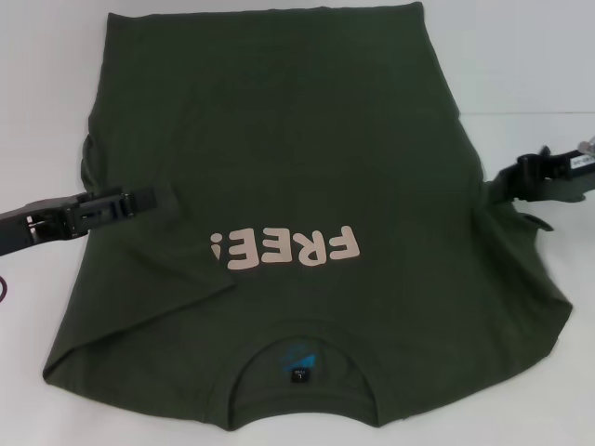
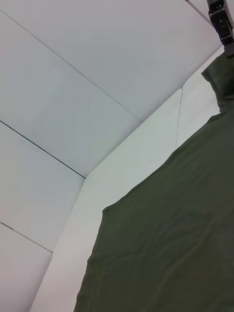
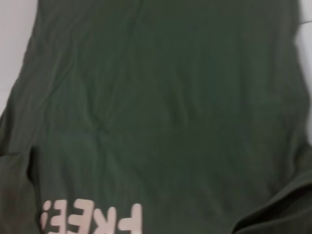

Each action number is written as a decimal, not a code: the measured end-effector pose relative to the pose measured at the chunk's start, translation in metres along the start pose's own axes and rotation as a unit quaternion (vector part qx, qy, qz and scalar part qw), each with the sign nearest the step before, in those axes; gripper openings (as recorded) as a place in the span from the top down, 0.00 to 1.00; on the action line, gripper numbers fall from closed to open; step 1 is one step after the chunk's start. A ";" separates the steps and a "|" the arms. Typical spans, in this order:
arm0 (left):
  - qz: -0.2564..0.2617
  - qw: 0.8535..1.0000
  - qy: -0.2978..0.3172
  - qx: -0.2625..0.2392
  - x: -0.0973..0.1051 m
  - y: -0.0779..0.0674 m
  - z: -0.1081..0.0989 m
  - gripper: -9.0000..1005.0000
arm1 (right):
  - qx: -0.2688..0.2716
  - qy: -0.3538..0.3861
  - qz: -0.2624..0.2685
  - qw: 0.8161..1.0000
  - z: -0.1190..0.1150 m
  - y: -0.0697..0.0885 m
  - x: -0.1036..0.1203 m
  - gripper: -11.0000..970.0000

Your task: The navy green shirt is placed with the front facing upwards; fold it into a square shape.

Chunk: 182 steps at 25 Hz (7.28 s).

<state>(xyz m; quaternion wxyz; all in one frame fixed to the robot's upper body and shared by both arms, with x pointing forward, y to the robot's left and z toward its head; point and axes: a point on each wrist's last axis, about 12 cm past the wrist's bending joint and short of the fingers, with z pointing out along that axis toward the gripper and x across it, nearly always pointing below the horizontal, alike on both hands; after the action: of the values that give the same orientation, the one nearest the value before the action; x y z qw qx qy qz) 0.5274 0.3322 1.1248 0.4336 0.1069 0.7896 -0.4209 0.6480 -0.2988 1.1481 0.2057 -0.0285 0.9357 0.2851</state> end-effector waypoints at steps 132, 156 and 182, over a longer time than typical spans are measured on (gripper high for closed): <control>-0.364 0.909 0.131 -0.156 0.055 0.042 -0.026 0.19 | -0.079 -0.012 -0.030 0.996 -0.002 0.000 0.017 0.10; -0.326 0.921 0.151 -0.154 0.042 0.042 -0.008 0.64 | -0.082 -0.017 -0.019 0.996 -0.004 -0.004 0.020 0.10; -0.282 0.941 0.139 -0.127 0.028 0.039 -0.003 0.95 | -0.038 0.099 -0.062 0.992 -0.039 -0.037 0.057 0.10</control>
<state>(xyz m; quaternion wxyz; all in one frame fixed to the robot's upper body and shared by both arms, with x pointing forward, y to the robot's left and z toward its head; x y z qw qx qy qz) 0.5298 0.3533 1.0812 0.1924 -0.1187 0.8866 -0.4035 0.5881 -0.3469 1.1354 0.1281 -0.1220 0.9365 0.3028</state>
